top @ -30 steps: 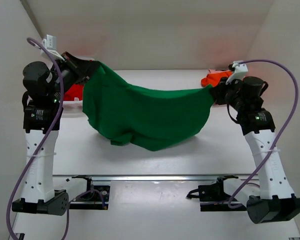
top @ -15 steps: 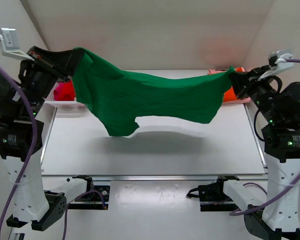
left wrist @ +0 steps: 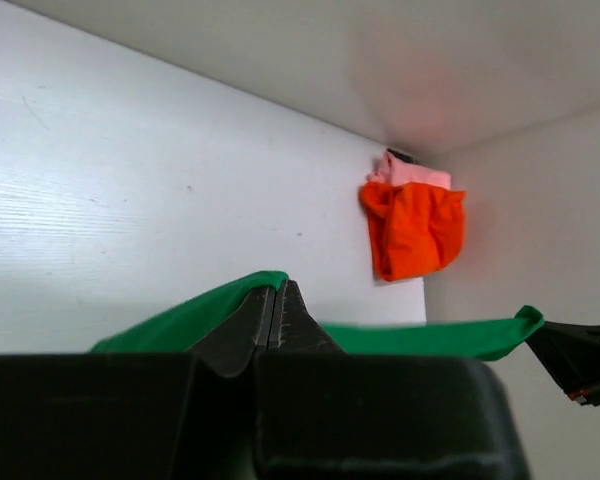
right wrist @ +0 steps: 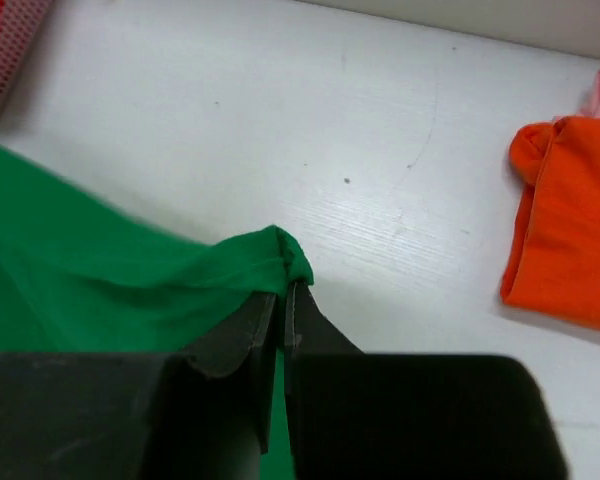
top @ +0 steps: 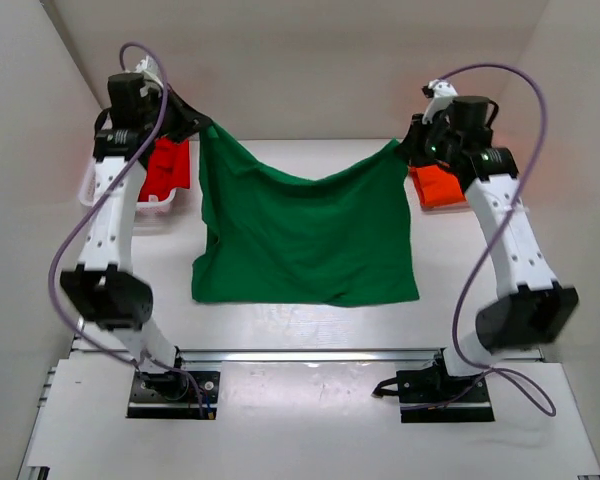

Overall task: Fold and stack the t-shirts
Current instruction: Flatten out the tshirt

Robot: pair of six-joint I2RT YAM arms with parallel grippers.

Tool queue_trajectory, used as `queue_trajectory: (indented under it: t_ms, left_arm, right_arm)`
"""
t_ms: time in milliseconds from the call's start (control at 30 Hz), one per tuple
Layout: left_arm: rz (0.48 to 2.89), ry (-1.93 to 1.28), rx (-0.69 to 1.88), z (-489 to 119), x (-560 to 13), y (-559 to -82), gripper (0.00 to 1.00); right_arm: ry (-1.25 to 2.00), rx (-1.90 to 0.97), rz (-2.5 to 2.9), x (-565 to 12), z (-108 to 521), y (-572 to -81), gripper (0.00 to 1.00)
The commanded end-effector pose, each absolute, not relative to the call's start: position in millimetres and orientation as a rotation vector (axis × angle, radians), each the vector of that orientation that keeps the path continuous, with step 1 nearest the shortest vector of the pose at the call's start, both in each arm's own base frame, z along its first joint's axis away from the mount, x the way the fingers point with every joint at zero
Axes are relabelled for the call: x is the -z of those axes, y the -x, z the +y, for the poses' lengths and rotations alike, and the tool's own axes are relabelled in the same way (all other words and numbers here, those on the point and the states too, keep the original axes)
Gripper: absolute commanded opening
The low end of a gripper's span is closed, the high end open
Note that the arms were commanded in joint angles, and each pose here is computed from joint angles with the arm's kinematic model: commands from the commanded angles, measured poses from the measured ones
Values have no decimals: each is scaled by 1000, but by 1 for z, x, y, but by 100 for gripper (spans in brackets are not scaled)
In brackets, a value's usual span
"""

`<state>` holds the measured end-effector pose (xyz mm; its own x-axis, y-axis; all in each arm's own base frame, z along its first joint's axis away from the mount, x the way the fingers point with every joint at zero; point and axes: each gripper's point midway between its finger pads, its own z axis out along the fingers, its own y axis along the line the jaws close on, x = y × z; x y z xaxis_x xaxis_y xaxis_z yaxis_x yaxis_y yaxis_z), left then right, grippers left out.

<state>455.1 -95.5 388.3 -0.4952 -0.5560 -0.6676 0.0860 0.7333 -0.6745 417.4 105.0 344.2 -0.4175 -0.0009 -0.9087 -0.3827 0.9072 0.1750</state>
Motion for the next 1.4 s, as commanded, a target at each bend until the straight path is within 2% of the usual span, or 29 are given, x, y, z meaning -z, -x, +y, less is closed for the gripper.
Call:
queue_trajectory:
  t_ms: [0, 33, 67, 167, 300, 500, 533, 567, 633, 700, 733, 767, 800, 833, 867, 900, 933, 967, 1000, 1033, 1200, 1367]
  left_arm:
    - [1697, 230, 768, -75, -486, -465, 0]
    - [1723, 254, 766, -68, -477, -481, 0]
    - [1667, 229, 771, -67, -502, -487, 0]
    - [1547, 233, 834, -53, -550, -478, 0]
    - [1449, 213, 885, -36, -578, -457, 0]
    - [1549, 170, 862, -70, -549, -418, 0]
    - [1633, 204, 852, -72, -510, -424, 0]
    - [1593, 182, 841, -78, -518, -401, 0]
    - [1664, 240, 852, -80, -453, -368, 0]
    - [1710, 259, 856, -86, -405, -339, 0]
    - [1766, 256, 836, -92, -371, -317, 0]
    - [1843, 274, 797, -94, -331, -308, 0]
    - [1868, 231, 805, -108, -320, -284, 0]
    - [1920, 200, 822, -120, -295, -260, 0]
    - [1995, 228, 811, -121, -260, -250, 0]
    - [2023, 198, 833, -129, -249, -227, 0]
    - [2080, 200, 849, -133, -223, -207, 0]
    - [2144, 209, 880, -135, -197, -188, 0]
    - [2169, 224, 889, -135, -185, -179, 0]
    - [2255, 254, 910, -135, -148, -160, 0]
    - [2256, 328, 948, -125, -124, -131, 0]
    - [2301, 340, 911, -123, -109, -132, 0]
  right_arm:
    - [290, -351, 1798, -409, 94, -461, 0]
    - [317, -321, 1737, -445, 90, -459, 0]
    - [310, -312, 1769, -435, 88, -479, 0]
    - [284, -352, 1599, -498, 77, -475, 0]
    - [223, -346, 1561, -515, 49, -466, 0]
    - [207, -353, 1697, -451, 38, -457, 0]
    - [204, -353, 1733, -433, 39, -450, 0]
    - [182, -380, 1811, -394, 42, -450, 0]
    - [185, -418, 1823, -373, 50, -431, 0]
    - [171, -439, 1945, -312, 60, -406, 0]
    - [168, -408, 1961, -306, 64, -391, 0]
    - [164, -381, 2038, -277, 74, -370, 0]
    - [140, -362, 2135, -242, 81, -354, 0]
    - [112, -353, 2142, -240, 80, -340, 0]
    - [78, -379, 2212, -216, 88, -316, 0]
    - [8, -410, 2288, -188, 89, -299, 0]
    - [-6, -454, 2318, -181, 94, -282, 0]
    - [-81, -503, 2439, -142, 100, -248, 0]
    - [-111, -504, 2471, -130, 101, -238, 0]
    - [-147, -531, 2479, -121, 105, -217, 0]
    - [-304, -517, 2607, -75, 103, -160, 0]
    - [-354, -557, 2640, -73, 101, -155, 0]
